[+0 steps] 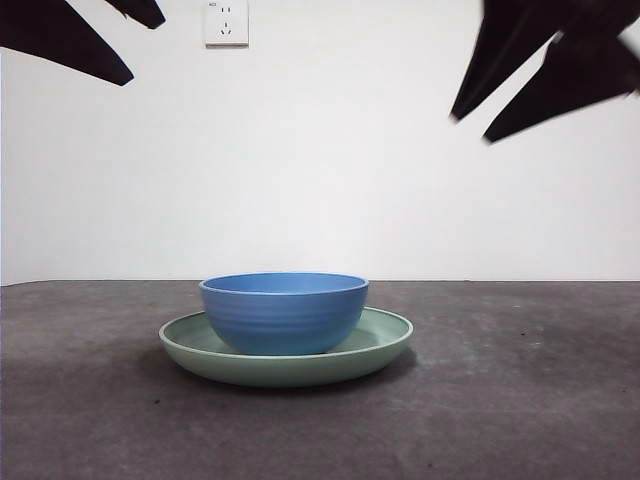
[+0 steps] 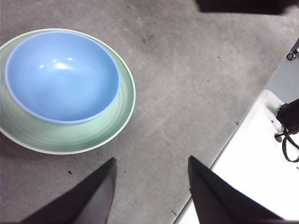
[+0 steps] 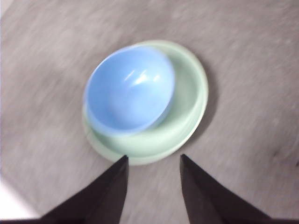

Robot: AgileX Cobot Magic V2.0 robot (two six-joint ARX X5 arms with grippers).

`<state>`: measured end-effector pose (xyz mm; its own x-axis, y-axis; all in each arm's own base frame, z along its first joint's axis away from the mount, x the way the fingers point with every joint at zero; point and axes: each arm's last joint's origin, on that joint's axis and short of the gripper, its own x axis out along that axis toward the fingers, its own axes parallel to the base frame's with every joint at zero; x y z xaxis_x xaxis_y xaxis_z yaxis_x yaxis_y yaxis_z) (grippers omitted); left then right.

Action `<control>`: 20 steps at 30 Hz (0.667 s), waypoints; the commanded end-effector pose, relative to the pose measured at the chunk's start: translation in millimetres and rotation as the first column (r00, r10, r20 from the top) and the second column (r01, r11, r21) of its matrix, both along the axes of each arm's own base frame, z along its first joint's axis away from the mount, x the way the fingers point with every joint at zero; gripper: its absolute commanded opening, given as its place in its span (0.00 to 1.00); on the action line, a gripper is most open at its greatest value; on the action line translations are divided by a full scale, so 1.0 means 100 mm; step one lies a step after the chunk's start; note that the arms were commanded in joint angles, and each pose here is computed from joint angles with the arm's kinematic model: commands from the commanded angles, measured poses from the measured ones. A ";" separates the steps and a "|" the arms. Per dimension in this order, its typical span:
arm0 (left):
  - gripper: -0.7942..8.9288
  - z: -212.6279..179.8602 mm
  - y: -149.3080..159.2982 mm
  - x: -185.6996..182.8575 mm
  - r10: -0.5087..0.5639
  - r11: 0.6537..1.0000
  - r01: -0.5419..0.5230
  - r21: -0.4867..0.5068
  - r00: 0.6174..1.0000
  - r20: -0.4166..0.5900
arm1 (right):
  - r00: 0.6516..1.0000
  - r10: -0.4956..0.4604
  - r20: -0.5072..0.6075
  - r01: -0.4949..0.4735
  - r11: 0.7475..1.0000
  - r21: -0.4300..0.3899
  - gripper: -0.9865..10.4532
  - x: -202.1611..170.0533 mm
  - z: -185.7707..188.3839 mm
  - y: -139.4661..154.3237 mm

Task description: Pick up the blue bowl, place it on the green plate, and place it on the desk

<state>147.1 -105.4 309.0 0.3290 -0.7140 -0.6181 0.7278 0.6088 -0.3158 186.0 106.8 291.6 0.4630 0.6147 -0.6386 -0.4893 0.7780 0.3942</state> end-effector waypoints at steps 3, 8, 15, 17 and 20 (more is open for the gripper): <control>0.34 0.03 -0.02 0.01 -0.017 1.000 0.017 -0.005 1.000 0.015 | 0.991 0.131 -0.014 -0.131 0.991 -0.022 0.24 -0.31 0.11 -0.06; 0.34 0.03 -0.02 0.01 -0.016 1.000 0.017 -0.005 1.000 0.015 | 0.978 0.205 -0.023 -0.206 0.978 -0.039 0.24 -0.56 0.16 -0.10; 0.34 0.03 -0.01 0.01 -0.016 1.000 0.016 -0.005 1.000 0.014 | 0.974 0.227 0.005 -0.227 0.973 -0.031 0.24 -0.64 0.20 -0.11; 0.34 0.03 -0.01 0.01 -0.016 1.000 0.016 -0.005 1.000 0.014 | 0.974 0.228 0.004 -0.227 0.973 -0.031 0.24 -0.64 0.20 -0.11; 0.34 0.03 -0.01 0.00 -0.017 1.000 0.017 -0.004 1.000 0.013 | 0.974 0.227 0.004 -0.227 0.973 -0.031 0.24 -0.64 0.20 -0.11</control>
<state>147.0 -105.4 308.9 0.3284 -0.7136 -0.6188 0.7275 0.6090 -0.3161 121.7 93.7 308.6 0.3190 0.6763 -0.6640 -0.6420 0.6696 0.3736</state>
